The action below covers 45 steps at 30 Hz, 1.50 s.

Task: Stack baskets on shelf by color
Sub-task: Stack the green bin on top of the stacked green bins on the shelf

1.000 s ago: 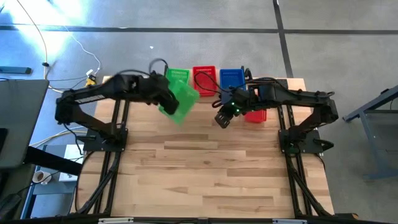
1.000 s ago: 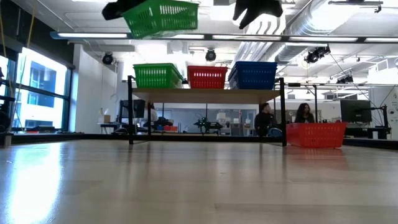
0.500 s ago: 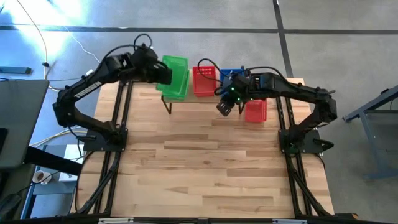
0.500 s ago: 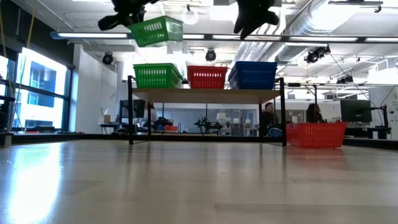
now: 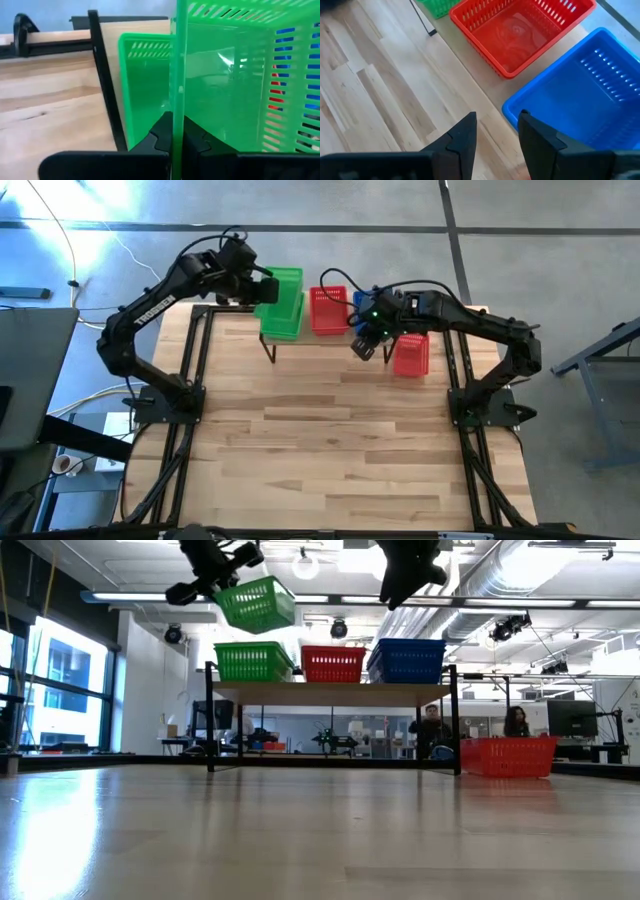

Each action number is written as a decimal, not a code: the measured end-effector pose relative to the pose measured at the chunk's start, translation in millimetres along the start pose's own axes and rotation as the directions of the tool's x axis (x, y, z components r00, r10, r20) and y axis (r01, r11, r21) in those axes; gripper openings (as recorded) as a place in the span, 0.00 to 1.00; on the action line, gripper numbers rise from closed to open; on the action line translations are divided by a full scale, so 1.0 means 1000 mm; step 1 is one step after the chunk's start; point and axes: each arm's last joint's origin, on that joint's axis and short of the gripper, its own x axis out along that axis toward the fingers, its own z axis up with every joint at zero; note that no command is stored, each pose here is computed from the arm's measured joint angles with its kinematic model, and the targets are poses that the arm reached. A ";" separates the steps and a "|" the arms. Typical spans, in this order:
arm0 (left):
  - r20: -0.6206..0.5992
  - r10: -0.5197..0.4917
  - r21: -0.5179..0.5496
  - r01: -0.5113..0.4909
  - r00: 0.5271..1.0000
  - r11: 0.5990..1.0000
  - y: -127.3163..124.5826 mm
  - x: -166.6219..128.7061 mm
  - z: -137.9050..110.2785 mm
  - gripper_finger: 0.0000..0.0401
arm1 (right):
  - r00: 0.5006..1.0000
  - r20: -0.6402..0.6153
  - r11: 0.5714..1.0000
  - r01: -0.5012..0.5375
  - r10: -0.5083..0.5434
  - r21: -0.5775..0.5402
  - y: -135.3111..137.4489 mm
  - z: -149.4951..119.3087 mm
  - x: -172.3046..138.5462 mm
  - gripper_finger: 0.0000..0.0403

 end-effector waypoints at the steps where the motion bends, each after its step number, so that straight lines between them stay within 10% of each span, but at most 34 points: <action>1: -0.009 0.003 -0.003 -0.004 1.000 1.000 0.001 0.001 0.000 0.00 | 1.000 0.000 1.000 0.000 0.000 -0.010 0.000 0.000 0.000 0.32; 45: -0.123 0.144 -0.024 -0.148 0.982 0.989 0.005 0.043 0.006 0.00 | 1.000 -0.026 1.000 -0.006 0.006 -0.011 0.000 -0.002 0.000 0.32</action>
